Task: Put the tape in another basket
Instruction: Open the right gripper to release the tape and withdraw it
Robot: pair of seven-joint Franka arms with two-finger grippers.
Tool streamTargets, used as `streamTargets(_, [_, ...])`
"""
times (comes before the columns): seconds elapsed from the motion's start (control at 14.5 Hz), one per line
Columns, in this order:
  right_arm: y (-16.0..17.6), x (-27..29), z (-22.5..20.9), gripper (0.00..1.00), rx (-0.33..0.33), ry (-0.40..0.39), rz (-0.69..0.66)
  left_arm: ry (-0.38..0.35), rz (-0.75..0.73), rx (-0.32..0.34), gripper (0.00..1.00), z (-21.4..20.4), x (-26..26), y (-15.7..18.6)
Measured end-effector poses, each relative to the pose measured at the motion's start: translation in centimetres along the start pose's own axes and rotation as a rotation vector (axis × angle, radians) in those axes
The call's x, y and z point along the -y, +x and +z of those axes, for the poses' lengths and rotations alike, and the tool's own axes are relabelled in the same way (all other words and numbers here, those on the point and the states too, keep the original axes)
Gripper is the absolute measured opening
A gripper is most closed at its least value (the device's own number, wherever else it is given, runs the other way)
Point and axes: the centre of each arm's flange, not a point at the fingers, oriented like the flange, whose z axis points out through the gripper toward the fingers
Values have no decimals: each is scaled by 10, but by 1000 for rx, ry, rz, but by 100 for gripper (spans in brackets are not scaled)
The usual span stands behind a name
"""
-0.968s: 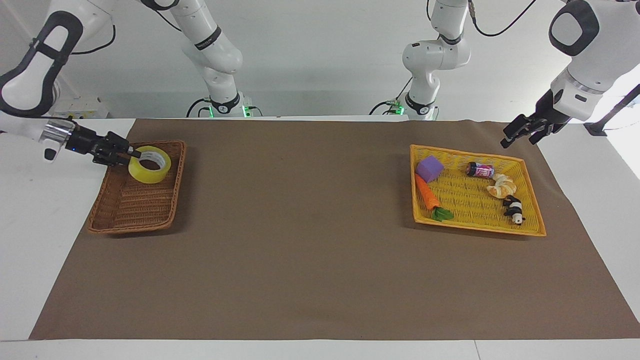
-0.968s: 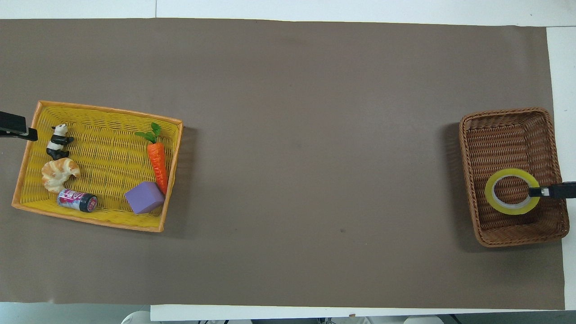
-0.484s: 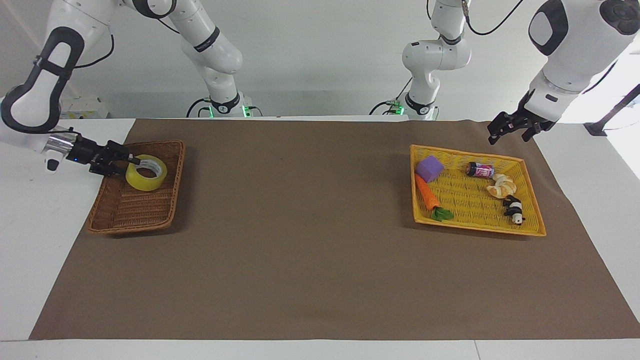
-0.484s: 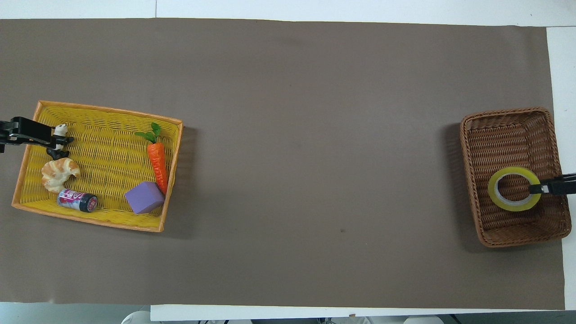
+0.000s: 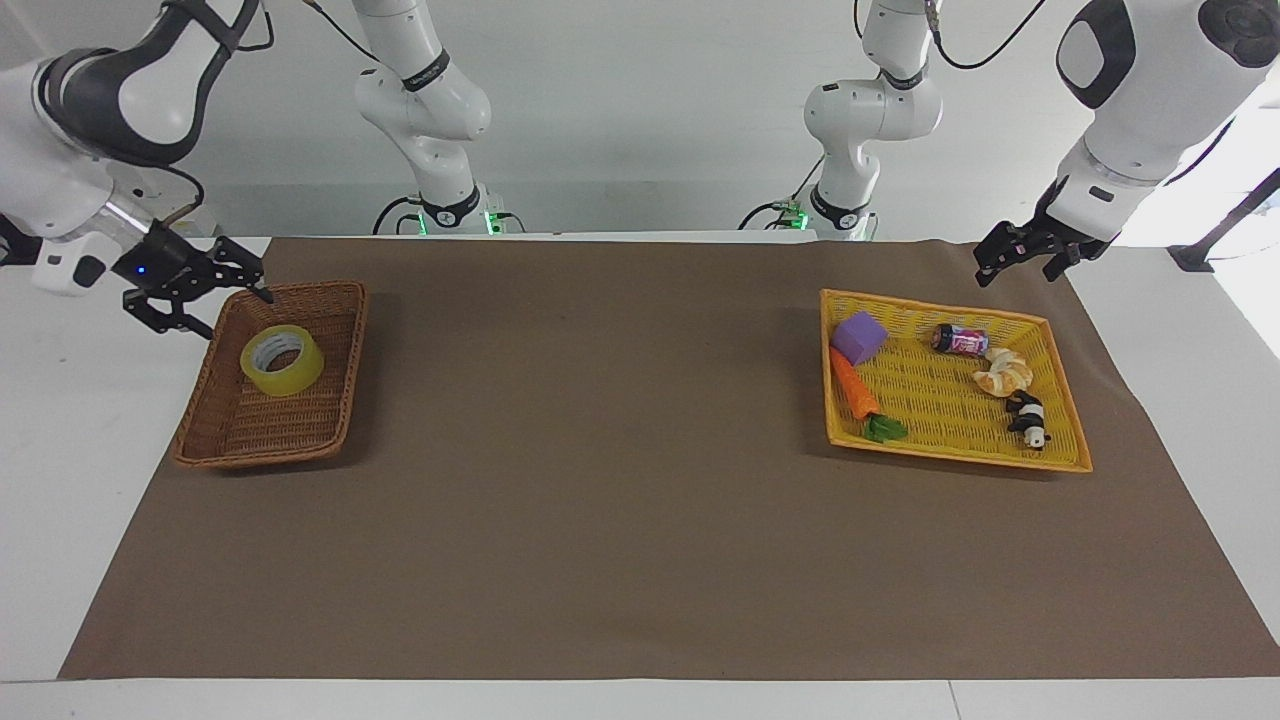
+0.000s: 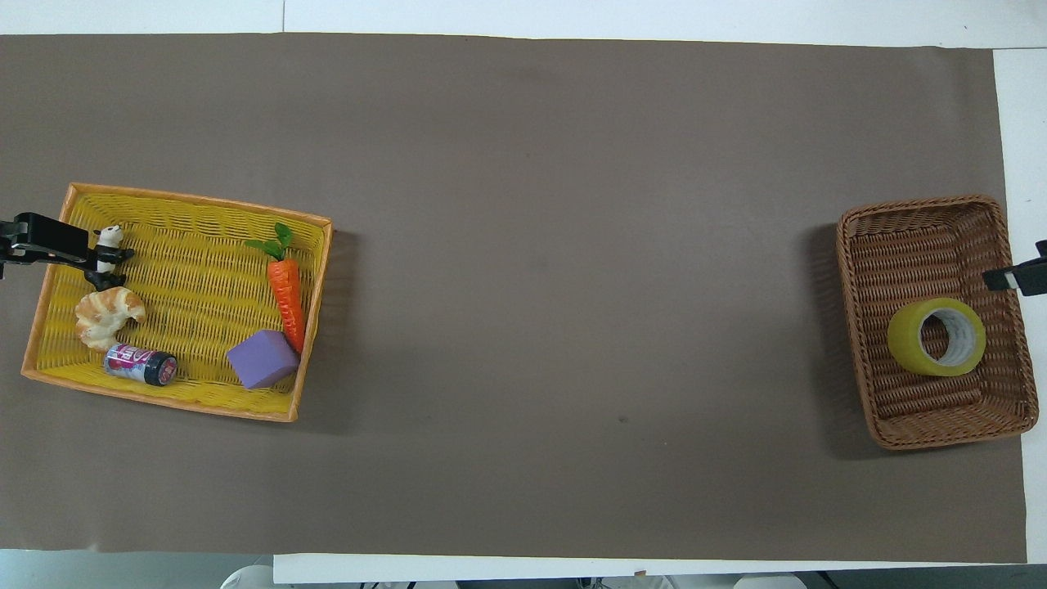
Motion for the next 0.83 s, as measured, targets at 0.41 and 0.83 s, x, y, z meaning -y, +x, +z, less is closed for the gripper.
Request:
streamTargets(0.41, [27,78,-31,100,156,-113,417,0,-1,-5,100,0,0,1])
streamTargets(0.83, [63,128,-64,99,101,-260,393,3,-39,-54,100,-22,22,10])
